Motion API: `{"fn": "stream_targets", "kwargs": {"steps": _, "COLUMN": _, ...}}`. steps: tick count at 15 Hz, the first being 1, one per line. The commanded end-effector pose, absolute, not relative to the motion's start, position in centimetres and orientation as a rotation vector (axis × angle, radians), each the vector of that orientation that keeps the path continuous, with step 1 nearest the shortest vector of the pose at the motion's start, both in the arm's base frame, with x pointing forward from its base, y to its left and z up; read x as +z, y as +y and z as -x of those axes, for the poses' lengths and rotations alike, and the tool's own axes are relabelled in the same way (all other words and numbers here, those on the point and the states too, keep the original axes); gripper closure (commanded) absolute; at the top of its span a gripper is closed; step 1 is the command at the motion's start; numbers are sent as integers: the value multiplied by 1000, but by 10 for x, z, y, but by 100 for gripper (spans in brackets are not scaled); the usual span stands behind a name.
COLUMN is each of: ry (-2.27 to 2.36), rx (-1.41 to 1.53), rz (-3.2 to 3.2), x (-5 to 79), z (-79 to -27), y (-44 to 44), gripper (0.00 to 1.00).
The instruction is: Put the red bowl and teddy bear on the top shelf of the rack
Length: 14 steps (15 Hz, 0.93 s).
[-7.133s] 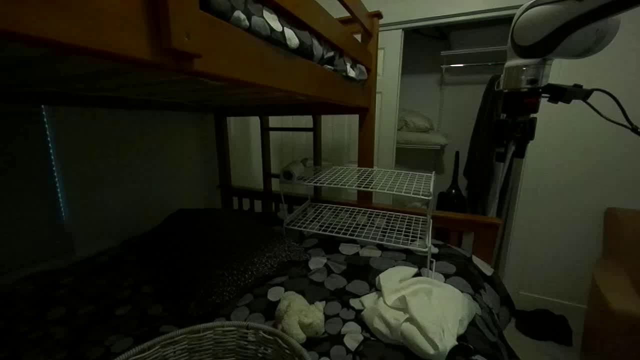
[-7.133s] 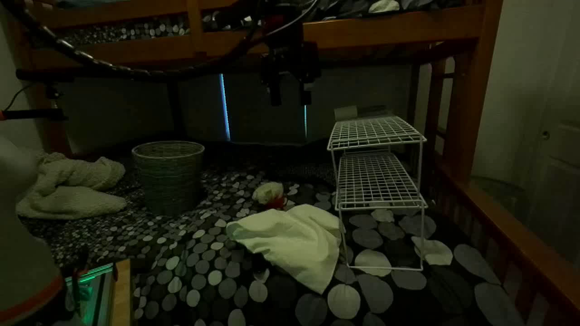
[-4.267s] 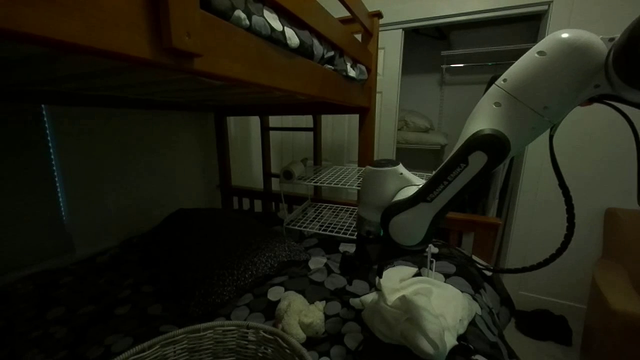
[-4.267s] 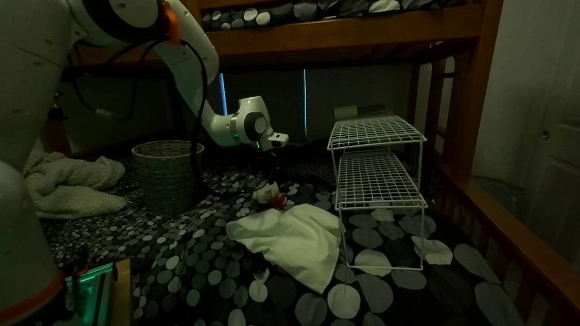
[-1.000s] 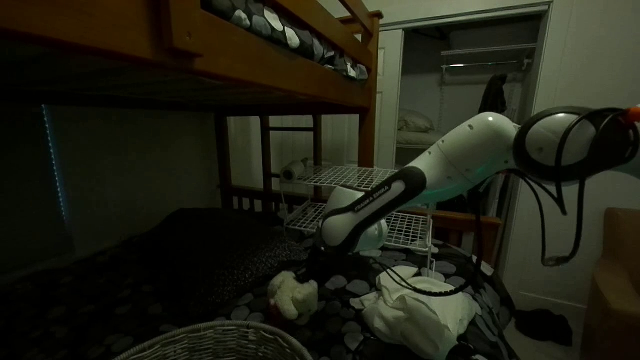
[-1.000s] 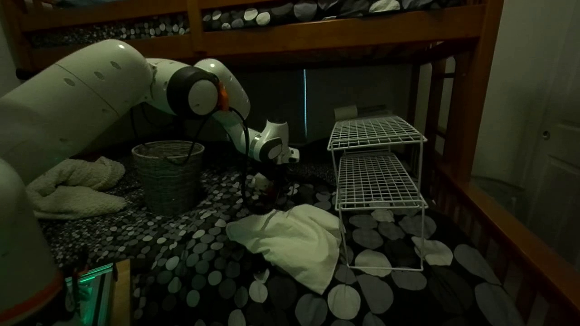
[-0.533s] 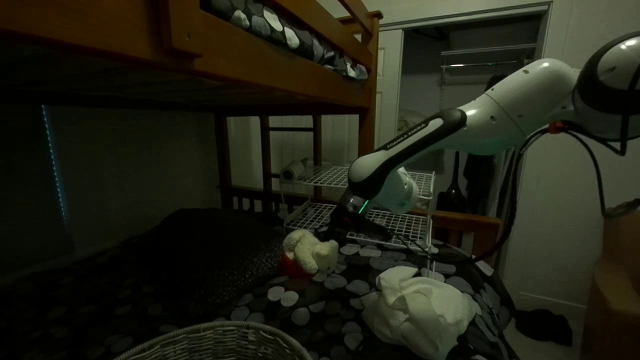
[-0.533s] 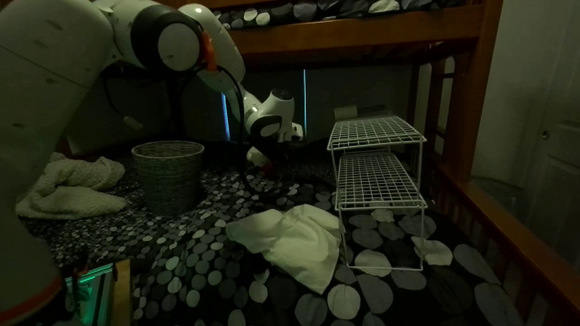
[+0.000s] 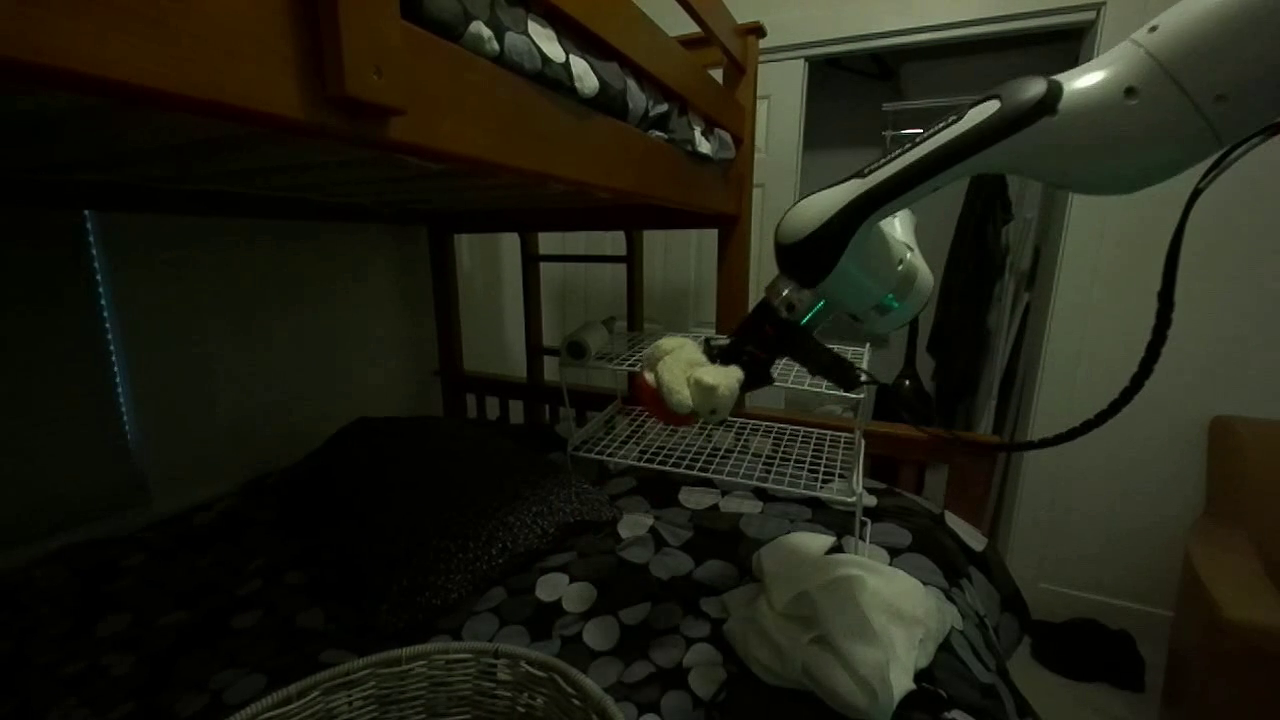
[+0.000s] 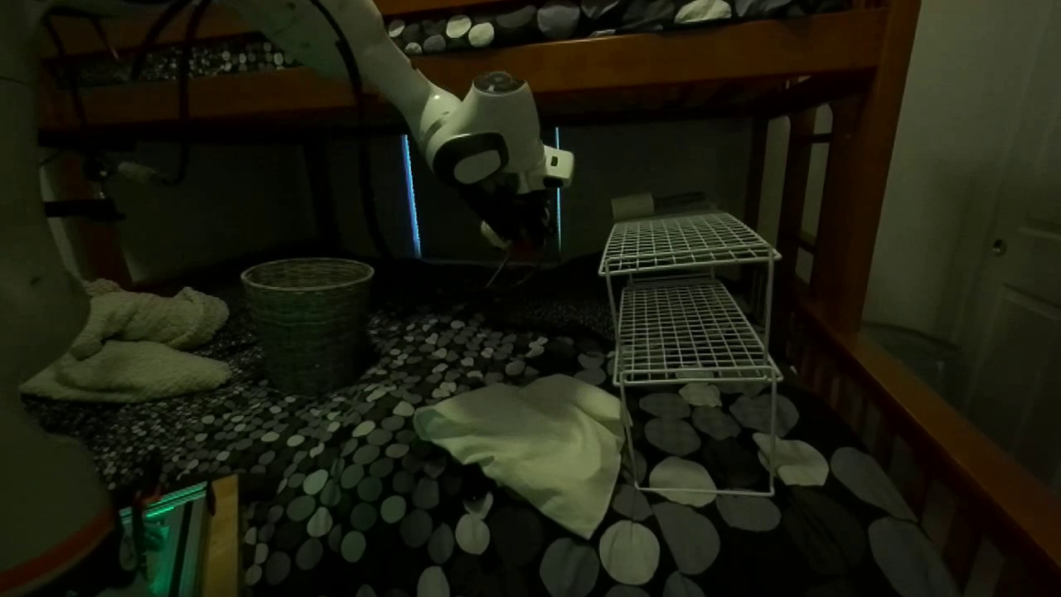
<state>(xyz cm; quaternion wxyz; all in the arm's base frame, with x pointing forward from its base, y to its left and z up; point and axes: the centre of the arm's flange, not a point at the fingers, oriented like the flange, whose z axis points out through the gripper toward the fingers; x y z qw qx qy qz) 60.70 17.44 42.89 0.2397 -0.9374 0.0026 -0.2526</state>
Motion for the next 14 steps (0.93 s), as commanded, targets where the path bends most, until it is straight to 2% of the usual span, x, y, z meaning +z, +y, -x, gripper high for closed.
{"fn": "stream_targets", "kwargs": {"steps": 1, "ry": 272, "rx": -780, "rz": 2533, "x": 496, "z": -578, "y": 108, "gripper": 99}}
{"fn": "stream_targets", "kwargs": {"steps": 2, "ry": 147, "rx": -770, "rz": 2538, "x": 467, "z": -603, "y": 139, "gripper": 99}}
{"fn": "stream_targets", "kwargs": {"steps": 3, "ry": 164, "rx": -798, "rz": 2537, "x": 481, "z": -601, "y": 129, "gripper": 96}}
{"fn": "stream_targets", "kwargs": {"steps": 6, "ry": 165, "rx": -707, "rz": 2475, "x": 465, "z": -612, "y": 140, "gripper": 99}}
{"fn": "stream_targets", "kwargs": {"steps": 14, "ry": 749, "rx": -741, "rz": 2292, "x": 567, "z": -645, "y": -50, "gripper": 99}}
